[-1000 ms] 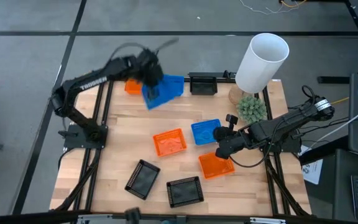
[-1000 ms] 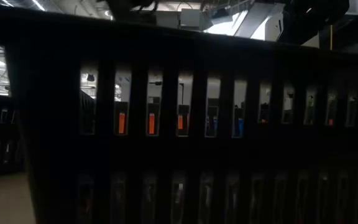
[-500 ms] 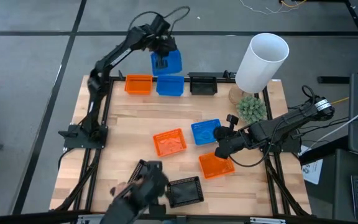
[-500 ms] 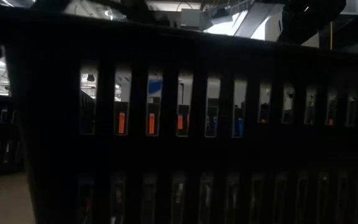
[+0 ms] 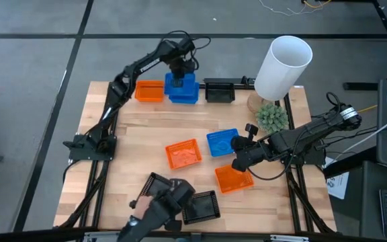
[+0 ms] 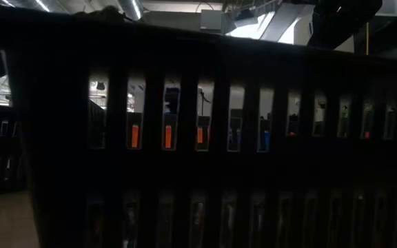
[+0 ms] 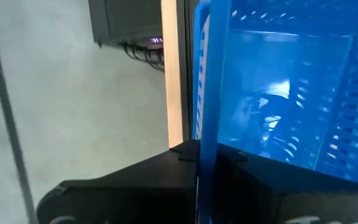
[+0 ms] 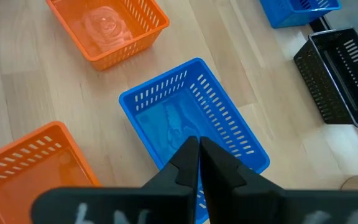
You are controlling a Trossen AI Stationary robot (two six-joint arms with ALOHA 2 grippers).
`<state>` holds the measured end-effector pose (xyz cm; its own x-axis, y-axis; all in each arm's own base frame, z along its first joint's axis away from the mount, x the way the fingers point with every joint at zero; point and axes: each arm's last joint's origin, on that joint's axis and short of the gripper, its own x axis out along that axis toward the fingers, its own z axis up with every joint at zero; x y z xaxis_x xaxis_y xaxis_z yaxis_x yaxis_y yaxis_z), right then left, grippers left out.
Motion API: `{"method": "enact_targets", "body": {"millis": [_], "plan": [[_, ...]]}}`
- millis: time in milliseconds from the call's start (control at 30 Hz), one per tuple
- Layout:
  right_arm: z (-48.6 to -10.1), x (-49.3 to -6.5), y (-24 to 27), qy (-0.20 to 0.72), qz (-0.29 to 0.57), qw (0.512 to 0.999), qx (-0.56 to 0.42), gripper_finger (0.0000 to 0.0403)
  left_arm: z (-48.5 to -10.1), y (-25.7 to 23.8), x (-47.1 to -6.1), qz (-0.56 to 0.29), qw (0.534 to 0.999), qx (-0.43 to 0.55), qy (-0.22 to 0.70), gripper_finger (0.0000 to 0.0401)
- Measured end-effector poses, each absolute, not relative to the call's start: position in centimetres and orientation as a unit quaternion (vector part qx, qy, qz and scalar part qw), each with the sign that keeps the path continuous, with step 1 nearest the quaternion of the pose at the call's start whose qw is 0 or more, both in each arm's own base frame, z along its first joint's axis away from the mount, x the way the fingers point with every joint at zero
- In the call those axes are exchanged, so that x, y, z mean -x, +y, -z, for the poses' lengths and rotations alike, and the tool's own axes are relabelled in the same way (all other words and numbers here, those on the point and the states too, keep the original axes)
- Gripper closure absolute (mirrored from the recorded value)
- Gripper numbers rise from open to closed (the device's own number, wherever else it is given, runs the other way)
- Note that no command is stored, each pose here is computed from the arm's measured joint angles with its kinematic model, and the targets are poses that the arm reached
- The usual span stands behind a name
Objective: Stack baskets by color
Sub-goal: Stack the bottom left blue bin on the top blue bin
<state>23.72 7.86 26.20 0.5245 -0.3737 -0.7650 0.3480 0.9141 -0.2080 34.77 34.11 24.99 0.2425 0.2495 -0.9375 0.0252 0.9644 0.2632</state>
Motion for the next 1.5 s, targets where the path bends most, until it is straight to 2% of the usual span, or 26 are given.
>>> {"method": "enact_targets", "body": {"millis": [833, 1233, 1500], "plan": [[-26.2, -23.7, 7.9, 0.443, 0.207, 0.873, 0.015, 0.0386, -24.9, 31.7, -37.1, -0.074, 0.749, -0.173, 0.636, 0.04], [-26.1, -23.7, 7.9, 0.449, 0.197, 0.872, 0.006, 0.0386, -24.9, 31.9, -37.0, -0.095, 0.753, -0.153, 0.633, 0.0316], [-26.1, -23.7, 7.9, 0.449, 0.197, 0.871, 0.007, 0.0386, -24.9, 32.0, -36.9, -0.111, 0.738, -0.163, 0.646, 0.0307]]}}
